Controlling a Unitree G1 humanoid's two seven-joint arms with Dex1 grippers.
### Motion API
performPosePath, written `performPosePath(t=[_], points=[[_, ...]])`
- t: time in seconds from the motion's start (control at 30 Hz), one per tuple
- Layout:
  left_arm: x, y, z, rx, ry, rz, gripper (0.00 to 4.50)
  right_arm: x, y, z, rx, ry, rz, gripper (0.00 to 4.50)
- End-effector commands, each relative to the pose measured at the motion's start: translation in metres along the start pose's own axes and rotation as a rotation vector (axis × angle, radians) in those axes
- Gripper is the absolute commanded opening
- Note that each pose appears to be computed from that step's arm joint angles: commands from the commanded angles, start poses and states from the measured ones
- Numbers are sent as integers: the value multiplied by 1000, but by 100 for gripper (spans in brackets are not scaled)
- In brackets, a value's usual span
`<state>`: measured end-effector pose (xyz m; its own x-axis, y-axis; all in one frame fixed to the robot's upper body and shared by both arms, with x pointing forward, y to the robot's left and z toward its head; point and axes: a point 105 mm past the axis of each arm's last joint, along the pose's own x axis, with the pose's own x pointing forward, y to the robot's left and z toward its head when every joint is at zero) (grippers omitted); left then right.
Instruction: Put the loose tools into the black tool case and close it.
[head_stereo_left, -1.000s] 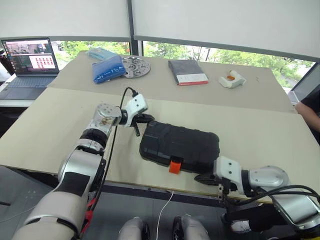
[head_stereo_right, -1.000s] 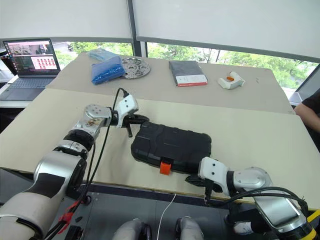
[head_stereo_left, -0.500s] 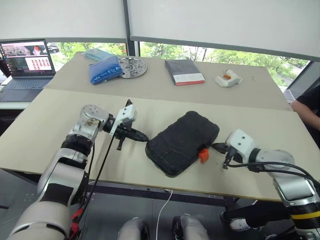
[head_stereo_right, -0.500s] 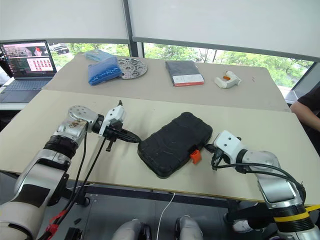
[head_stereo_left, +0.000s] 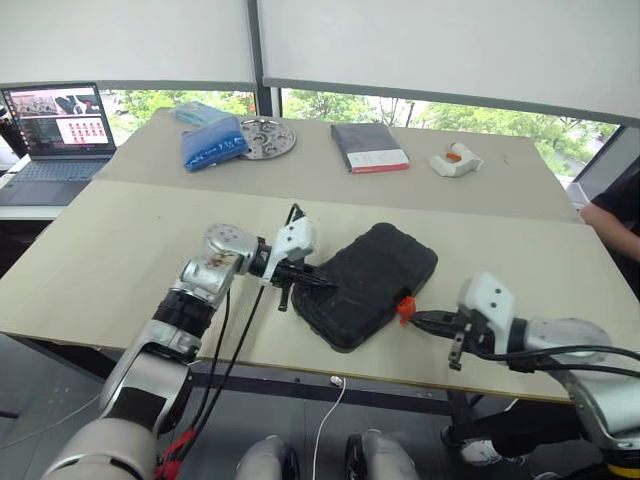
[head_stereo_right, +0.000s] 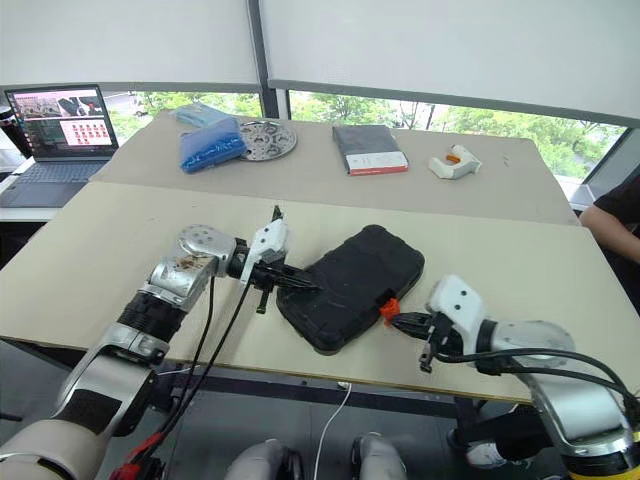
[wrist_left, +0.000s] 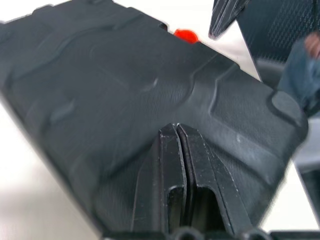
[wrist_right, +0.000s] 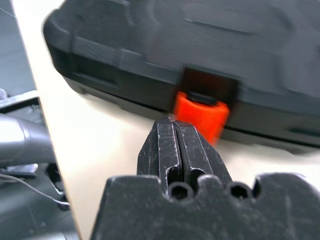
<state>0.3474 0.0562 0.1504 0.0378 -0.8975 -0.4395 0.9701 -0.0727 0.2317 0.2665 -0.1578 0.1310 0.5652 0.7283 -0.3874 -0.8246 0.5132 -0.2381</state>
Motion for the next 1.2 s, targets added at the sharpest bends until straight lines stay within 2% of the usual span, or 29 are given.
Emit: performPosePath(t=[0.03, 0.33, 0.73, 0.9, 1.07, 1.2], points=[[2, -10, -30, 12, 131, -18, 10, 7, -10, 3, -31, 0, -49, 0], [0, -6, -23, 23, 105, 3, 10, 10, -18, -25, -9, 76, -82, 0], [8, 3, -16, 97, 110, 15, 10, 3, -9, -42, 47, 125, -42, 0], [16, 6, -14, 151, 127, 9, 10, 0, -15, -51, 53, 155, -87, 0], [24, 6, -19, 229, 174, -11, 10, 11, -27, -38, 43, 100, -134, 0], [28, 9, -24, 307, 226, -12, 10, 17, -34, -16, 26, 29, -161, 0]])
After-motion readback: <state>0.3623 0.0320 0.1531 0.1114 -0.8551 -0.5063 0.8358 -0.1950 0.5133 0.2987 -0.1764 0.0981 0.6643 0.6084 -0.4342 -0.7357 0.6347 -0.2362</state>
